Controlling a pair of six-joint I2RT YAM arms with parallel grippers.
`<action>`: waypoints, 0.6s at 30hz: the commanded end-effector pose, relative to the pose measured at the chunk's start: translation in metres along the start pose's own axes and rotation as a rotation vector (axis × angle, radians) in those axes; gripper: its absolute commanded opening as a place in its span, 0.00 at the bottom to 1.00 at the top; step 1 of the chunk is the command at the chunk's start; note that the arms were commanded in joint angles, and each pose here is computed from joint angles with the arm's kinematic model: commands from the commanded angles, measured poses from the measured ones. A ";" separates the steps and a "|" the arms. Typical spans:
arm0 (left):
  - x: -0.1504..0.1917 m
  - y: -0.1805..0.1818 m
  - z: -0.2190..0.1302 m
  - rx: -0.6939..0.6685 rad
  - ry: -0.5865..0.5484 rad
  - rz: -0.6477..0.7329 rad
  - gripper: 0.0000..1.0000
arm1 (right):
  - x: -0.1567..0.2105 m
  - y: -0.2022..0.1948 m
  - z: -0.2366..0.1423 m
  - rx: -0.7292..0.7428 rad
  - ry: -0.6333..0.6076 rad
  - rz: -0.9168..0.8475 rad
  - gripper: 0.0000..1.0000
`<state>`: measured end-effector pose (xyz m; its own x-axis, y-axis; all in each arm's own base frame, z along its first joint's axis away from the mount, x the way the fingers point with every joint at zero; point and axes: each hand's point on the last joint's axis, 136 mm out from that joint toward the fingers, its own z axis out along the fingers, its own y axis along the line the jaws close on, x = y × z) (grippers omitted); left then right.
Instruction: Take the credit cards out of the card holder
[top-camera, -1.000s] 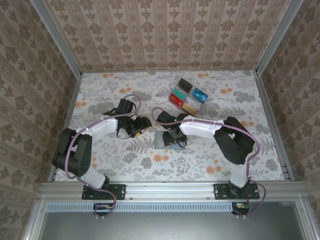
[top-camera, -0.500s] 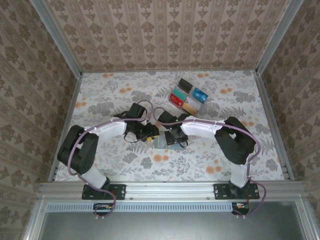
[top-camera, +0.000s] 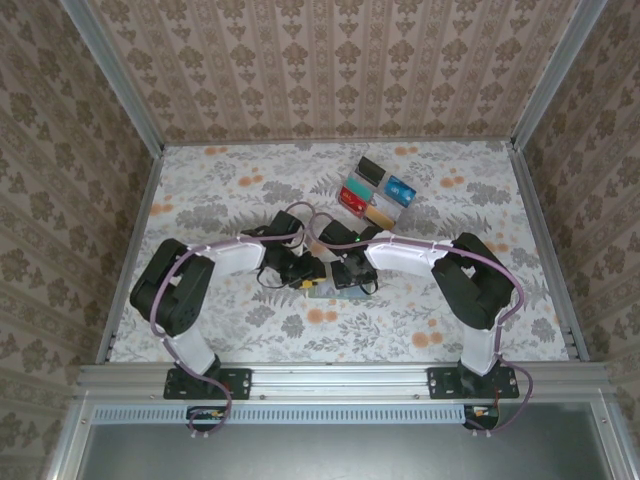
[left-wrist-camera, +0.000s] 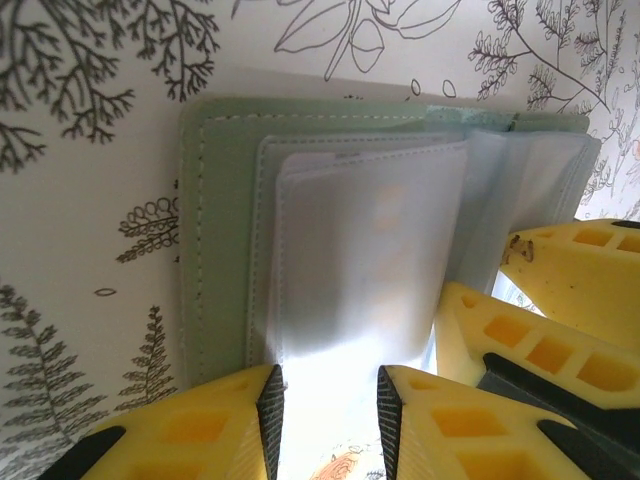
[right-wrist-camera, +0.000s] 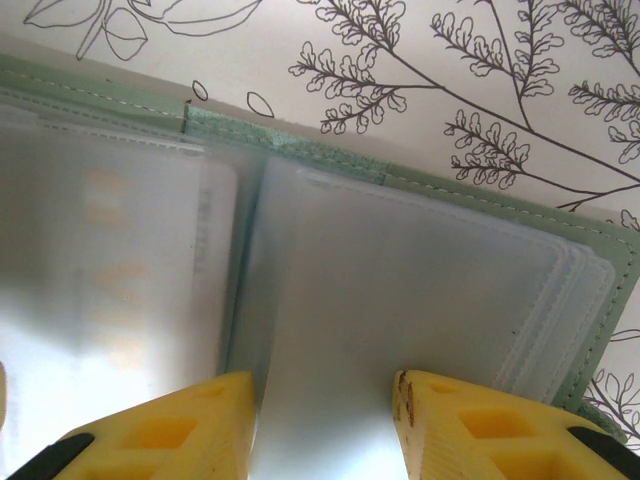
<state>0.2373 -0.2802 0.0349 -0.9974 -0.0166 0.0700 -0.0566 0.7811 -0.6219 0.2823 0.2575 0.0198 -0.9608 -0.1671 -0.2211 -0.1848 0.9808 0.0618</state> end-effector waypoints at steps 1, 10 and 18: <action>-0.003 -0.001 0.002 -0.013 0.002 -0.012 0.34 | 0.024 -0.008 0.024 0.014 0.090 0.022 0.43; 0.000 0.012 0.003 -0.079 0.007 -0.018 0.34 | 0.027 -0.009 0.028 0.016 0.107 0.024 0.43; 0.002 0.003 0.011 -0.039 0.034 -0.004 0.33 | 0.034 -0.012 0.037 0.034 0.148 0.028 0.43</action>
<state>0.2402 -0.2772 0.0282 -0.9966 -0.0290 0.0766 -0.0686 0.8066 -0.5872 0.2825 0.2572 0.0184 -0.9628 -0.1644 -0.2142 -0.1820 0.9812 0.0647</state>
